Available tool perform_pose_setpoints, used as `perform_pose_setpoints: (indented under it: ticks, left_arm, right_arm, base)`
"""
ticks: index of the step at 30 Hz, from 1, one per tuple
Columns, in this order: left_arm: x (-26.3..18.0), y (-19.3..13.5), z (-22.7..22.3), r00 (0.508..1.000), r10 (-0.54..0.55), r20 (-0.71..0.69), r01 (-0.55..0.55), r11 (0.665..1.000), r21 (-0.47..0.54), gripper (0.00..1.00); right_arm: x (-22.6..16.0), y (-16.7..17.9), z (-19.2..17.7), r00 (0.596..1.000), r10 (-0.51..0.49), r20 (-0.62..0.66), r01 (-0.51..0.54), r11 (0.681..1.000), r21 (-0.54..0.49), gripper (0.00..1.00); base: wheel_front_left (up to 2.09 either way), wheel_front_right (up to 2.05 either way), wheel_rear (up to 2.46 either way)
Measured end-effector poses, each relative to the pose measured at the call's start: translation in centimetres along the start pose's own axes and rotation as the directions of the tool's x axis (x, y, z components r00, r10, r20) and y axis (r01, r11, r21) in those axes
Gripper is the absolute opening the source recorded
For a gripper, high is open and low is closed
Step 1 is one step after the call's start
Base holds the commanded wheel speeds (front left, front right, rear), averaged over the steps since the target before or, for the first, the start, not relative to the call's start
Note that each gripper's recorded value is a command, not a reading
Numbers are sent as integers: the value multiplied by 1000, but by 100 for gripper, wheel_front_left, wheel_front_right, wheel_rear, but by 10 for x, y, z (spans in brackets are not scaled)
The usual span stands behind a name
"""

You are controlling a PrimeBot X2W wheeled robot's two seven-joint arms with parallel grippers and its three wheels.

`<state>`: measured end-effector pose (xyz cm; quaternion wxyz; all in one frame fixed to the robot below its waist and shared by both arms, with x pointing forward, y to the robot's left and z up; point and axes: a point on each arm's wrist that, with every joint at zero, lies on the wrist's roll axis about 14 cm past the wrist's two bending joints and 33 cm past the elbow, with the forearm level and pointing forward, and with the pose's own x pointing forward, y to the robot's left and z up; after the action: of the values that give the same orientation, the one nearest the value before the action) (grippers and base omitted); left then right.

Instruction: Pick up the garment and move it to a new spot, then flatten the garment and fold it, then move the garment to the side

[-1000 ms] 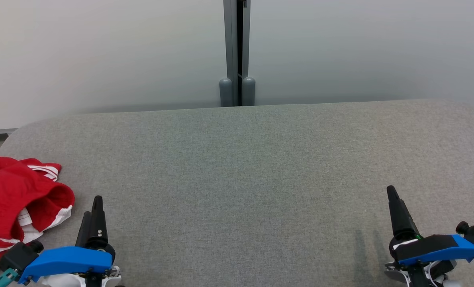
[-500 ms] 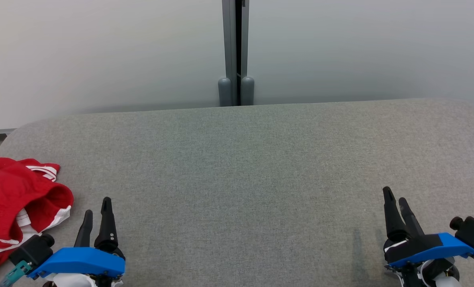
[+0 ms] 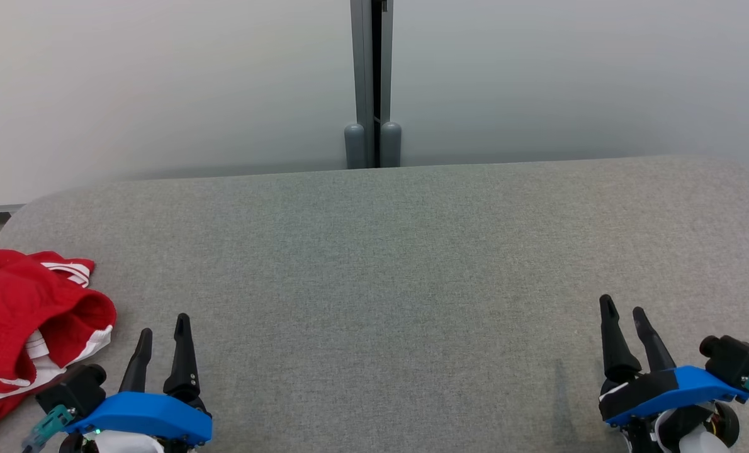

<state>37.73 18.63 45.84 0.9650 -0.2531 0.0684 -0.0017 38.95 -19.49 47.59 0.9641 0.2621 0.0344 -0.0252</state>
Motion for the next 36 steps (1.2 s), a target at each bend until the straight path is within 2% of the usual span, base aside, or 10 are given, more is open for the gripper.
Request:
perform_pose_setpoints:
  ticks: [18,27,36]
  left_arm:
    - [0,-5,-7,999,-37,-16,39,981,188,100]
    - [1,-8,-8,998,-57,-18,59,958,279,100]
    - [3,-14,-10,996,-85,-23,88,935,344,100]
  right_arm:
    - [2,4,3,999,30,16,-26,982,-187,100]
    - [2,3,5,999,38,26,-29,957,-288,100]
    - [4,1,15,998,41,57,-19,937,-348,100]
  base:
    - [0,0,0]
    - [0,0,0]
    - [0,0,0]
